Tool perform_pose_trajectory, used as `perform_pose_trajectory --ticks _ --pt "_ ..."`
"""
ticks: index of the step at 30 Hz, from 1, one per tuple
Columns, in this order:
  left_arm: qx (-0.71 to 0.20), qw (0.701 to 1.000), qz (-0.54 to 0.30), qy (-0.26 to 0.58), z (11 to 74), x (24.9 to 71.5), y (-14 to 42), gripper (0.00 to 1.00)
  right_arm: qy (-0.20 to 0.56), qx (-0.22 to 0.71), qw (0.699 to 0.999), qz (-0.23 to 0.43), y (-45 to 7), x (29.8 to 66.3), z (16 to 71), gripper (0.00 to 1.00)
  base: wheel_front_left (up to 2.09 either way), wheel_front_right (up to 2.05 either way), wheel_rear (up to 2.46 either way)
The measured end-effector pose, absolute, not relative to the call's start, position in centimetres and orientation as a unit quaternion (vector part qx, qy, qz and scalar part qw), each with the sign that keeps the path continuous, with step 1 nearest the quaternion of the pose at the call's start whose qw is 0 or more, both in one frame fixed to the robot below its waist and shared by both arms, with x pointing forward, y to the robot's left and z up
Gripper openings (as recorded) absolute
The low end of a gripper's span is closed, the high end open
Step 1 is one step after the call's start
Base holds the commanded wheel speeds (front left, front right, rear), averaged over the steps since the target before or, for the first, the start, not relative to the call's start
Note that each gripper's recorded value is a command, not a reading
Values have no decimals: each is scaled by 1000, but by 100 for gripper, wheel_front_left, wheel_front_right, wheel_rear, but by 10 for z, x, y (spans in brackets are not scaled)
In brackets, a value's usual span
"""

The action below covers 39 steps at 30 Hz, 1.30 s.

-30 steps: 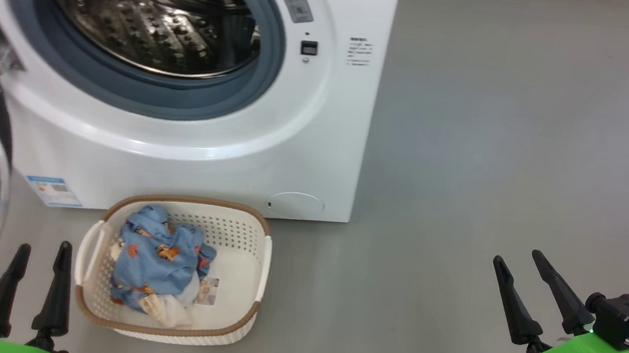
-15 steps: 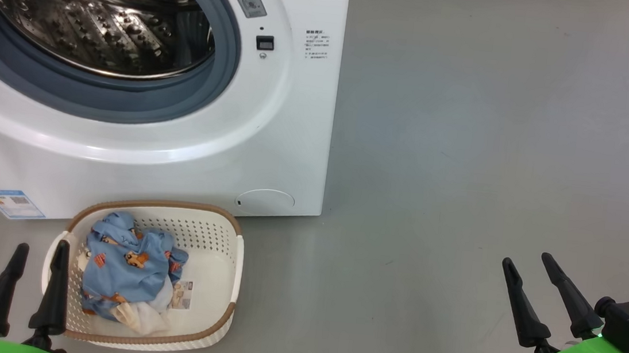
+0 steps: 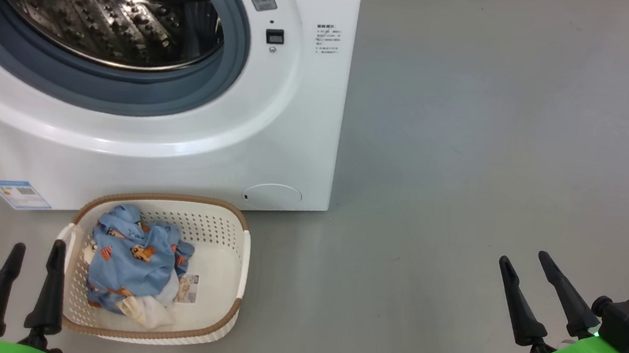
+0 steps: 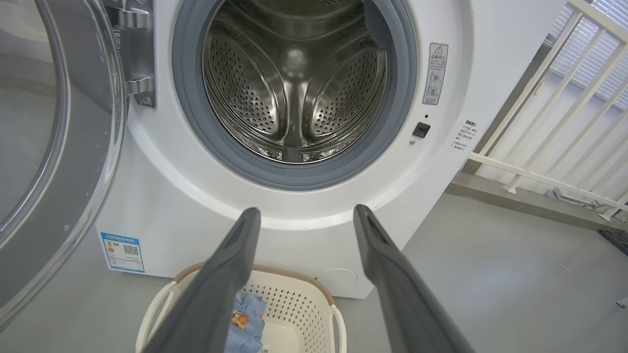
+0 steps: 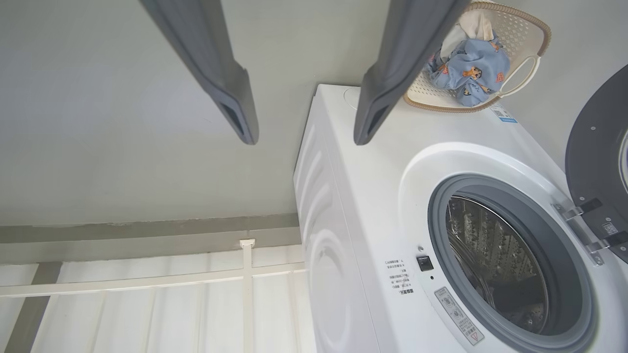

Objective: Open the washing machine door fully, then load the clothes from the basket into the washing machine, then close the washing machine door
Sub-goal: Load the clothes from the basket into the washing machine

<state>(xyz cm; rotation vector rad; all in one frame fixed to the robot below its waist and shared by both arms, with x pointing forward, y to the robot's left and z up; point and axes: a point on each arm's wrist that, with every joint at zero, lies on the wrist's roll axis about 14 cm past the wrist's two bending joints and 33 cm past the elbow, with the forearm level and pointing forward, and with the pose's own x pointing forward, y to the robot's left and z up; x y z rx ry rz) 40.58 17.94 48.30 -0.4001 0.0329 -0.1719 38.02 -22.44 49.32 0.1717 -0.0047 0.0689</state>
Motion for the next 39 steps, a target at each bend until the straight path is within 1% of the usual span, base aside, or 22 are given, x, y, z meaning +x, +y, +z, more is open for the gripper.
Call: perform_pose_trajectory --ticks 19,32,36,39 --pt "-195 977 -85 21 481 404 184 100 1 92 995 43 -216 384 490 100 96 -150 53" --pt "-193 977 -81 36 471 401 184 100 8 89 995 52 -209 388 486 100 15 -15 0" --pt "-197 975 -79 63 453 397 177 100 10 91 994 54 -205 390 483 100 0 0 0" --pt "-196 972 -84 98 431 391 167 100 15 96 994 56 -201 393 479 100 0 0 0"
